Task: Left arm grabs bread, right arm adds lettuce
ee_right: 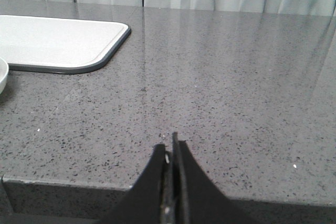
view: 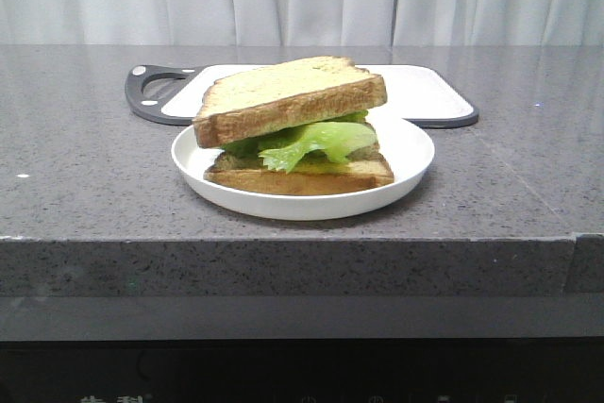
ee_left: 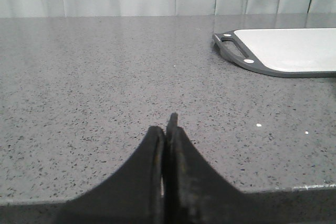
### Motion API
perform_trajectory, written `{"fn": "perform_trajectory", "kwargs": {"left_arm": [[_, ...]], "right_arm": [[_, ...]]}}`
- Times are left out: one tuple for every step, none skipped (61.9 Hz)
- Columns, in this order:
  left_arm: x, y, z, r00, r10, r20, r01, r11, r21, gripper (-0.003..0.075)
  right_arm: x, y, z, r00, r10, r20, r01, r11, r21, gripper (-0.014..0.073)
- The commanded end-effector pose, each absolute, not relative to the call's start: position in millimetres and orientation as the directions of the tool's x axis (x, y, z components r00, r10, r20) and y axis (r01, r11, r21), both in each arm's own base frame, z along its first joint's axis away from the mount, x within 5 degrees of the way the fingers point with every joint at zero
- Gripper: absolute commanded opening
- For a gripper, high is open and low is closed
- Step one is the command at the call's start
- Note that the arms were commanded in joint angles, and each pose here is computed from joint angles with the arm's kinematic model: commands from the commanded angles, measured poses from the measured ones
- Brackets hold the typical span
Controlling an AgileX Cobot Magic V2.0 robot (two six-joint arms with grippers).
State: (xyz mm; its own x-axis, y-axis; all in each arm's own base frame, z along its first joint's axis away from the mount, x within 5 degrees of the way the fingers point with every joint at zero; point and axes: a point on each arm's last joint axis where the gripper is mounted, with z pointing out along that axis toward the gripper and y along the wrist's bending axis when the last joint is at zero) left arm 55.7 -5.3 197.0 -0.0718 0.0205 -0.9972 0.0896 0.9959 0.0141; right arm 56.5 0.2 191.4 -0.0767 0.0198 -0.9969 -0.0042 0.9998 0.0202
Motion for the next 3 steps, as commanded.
{"fn": "perform_trajectory", "kwargs": {"left_arm": [[55.0,-4.8,203.7,0.021,-0.001,-1.000,0.083,0.997,0.001,-0.0019],[55.0,-4.8,203.7,0.021,-0.001,-1.000,0.083,0.997,0.001,-0.0019],[55.0,-4.8,203.7,0.021,-0.001,-1.000,0.083,0.997,0.001,-0.0019]], "right_arm": [[55.1,0.1,201.5,0.033,0.025,-0.999,-0.003,1.000,0.025,-0.0069],[55.1,0.1,201.5,0.033,0.025,-0.999,-0.003,1.000,0.025,-0.0069],[55.1,0.1,201.5,0.033,0.025,-0.999,-0.003,1.000,0.025,-0.0069]]}}
